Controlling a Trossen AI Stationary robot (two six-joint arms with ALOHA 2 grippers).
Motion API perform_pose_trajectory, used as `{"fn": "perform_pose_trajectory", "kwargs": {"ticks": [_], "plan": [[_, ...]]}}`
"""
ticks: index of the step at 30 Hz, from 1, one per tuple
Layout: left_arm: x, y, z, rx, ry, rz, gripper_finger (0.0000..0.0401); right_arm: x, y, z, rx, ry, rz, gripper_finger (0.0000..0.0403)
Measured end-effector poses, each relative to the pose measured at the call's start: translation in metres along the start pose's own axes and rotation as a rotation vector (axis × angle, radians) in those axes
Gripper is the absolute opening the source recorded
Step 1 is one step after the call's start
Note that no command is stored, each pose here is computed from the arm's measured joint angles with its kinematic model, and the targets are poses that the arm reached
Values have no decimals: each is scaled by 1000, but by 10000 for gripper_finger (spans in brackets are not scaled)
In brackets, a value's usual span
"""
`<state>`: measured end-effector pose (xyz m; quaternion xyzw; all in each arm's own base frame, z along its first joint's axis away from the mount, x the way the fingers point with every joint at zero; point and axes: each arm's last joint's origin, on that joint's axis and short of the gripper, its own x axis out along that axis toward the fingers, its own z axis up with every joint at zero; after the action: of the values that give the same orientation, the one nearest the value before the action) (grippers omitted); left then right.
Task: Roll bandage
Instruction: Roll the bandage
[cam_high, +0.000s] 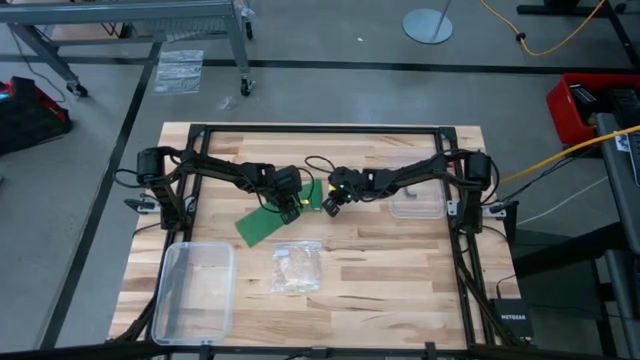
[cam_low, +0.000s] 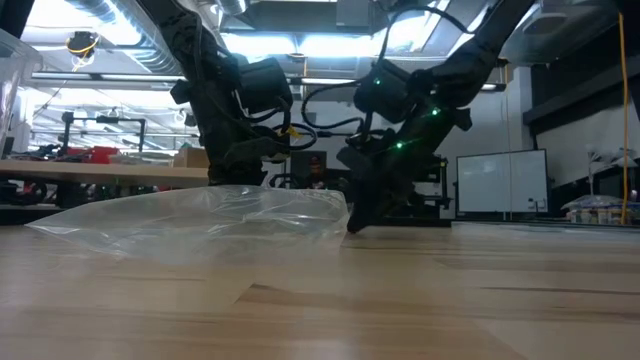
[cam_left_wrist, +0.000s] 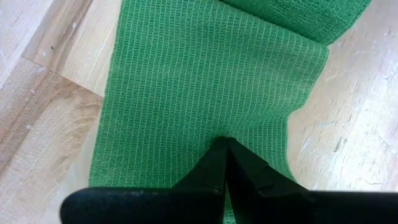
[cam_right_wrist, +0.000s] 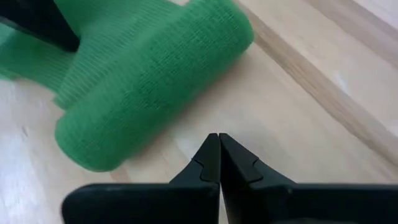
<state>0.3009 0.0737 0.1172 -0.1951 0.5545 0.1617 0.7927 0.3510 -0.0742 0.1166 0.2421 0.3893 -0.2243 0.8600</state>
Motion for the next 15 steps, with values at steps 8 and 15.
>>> {"fn": "perform_pose_trajectory", "kwargs": {"ticks": [8, 15], "plan": [[0, 0, 0, -7, 0, 3, 1, 4, 6, 7, 12, -69, 100, 1], [-1, 4, -1, -61, 9, 57, 1, 0, 18, 20, 5, -155, 327, 1]]}}
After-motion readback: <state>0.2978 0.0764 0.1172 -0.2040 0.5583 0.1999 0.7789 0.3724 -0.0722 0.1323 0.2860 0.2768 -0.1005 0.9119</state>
